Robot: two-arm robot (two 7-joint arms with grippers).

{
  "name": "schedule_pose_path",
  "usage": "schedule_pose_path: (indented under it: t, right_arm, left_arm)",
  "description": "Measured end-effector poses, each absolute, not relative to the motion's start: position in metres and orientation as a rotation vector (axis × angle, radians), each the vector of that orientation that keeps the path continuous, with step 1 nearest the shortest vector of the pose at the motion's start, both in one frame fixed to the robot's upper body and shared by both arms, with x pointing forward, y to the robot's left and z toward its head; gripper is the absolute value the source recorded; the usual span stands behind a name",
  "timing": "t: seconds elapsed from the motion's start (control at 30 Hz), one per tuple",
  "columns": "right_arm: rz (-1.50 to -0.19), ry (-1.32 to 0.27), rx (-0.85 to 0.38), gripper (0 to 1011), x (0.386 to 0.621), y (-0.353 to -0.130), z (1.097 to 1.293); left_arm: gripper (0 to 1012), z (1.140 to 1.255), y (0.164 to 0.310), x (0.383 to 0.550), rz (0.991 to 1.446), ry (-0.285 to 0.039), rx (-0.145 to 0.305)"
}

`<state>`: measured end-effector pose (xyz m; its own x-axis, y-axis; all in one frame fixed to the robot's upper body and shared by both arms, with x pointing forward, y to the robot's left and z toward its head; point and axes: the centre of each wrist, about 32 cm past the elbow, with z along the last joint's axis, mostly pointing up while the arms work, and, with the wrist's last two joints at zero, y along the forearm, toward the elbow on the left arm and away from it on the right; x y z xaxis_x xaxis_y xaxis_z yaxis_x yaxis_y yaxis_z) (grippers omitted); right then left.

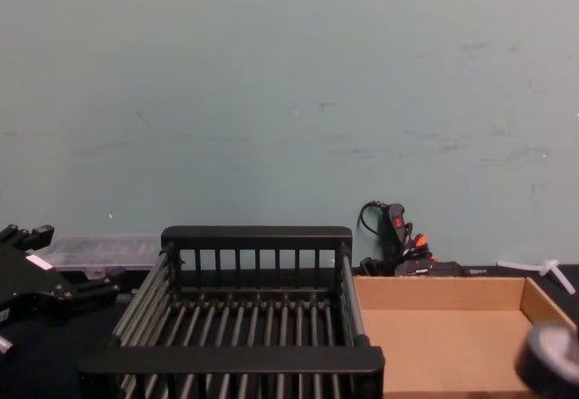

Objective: Pick up the white tape and place it into the black box , Pick up the silver tape and place it into the brown box.

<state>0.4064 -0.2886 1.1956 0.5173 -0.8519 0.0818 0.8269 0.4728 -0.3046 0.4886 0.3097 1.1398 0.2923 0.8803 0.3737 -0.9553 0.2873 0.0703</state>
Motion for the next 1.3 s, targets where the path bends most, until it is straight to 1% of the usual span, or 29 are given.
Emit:
schedule_pose_path:
  t: [0.07,0.27,0.37,0.5,0.63,0.7,0.73,0.83,0.93,1.17,1.3]
  right_arm:
    - [-1.033,0.062,-0.292,104,0.412,-0.288,1.201]
    - [-1.051,0.013,-0.245,104,0.428,-0.284,1.208]
    - [-1.069,-0.023,-0.220,104,0.442,-0.279,1.210]
    - [-1.096,-0.050,-0.197,104,0.455,-0.274,1.211]
    - [-1.139,-0.084,-0.170,104,0.478,-0.263,1.211]
    - [-1.156,-0.097,-0.169,104,0.488,-0.258,1.208]
    - [-1.156,-0.097,-0.169,104,0.488,-0.258,1.208]
    - [-1.175,-0.107,-0.184,104,0.505,-0.250,1.202]
    - [-1.187,-0.109,-0.203,104,0.516,-0.245,1.197]
    - [-1.202,-0.103,-0.258,104,0.532,-0.236,1.183]
    - [-1.206,-0.098,-0.290,104,0.538,-0.234,1.174]
  left_arm:
    - [1001,1.140,0.310,0.489,1.248,-0.285,0.304]
    - [1001,1.140,0.310,0.489,1.248,-0.285,0.304]
    - [1001,1.140,0.310,0.489,1.248,-0.285,0.304]
    - [1001,1.140,0.310,0.489,1.248,-0.285,0.304]
    - [1001,1.140,0.310,0.489,1.248,-0.285,0.305]
    - [1001,1.140,0.310,0.489,1.248,-0.285,0.305]
    - [1001,1.140,0.310,0.489,1.248,-0.285,0.304]
    - [1001,1.140,0.310,0.489,1.248,-0.285,0.304]
    - [1001,1.140,0.310,0.489,1.248,-0.285,0.305]
    - [1001,1.140,0.310,0.489,1.248,-0.285,0.304]
    - [1001,1.140,0.310,0.489,1.248,-0.285,0.305]
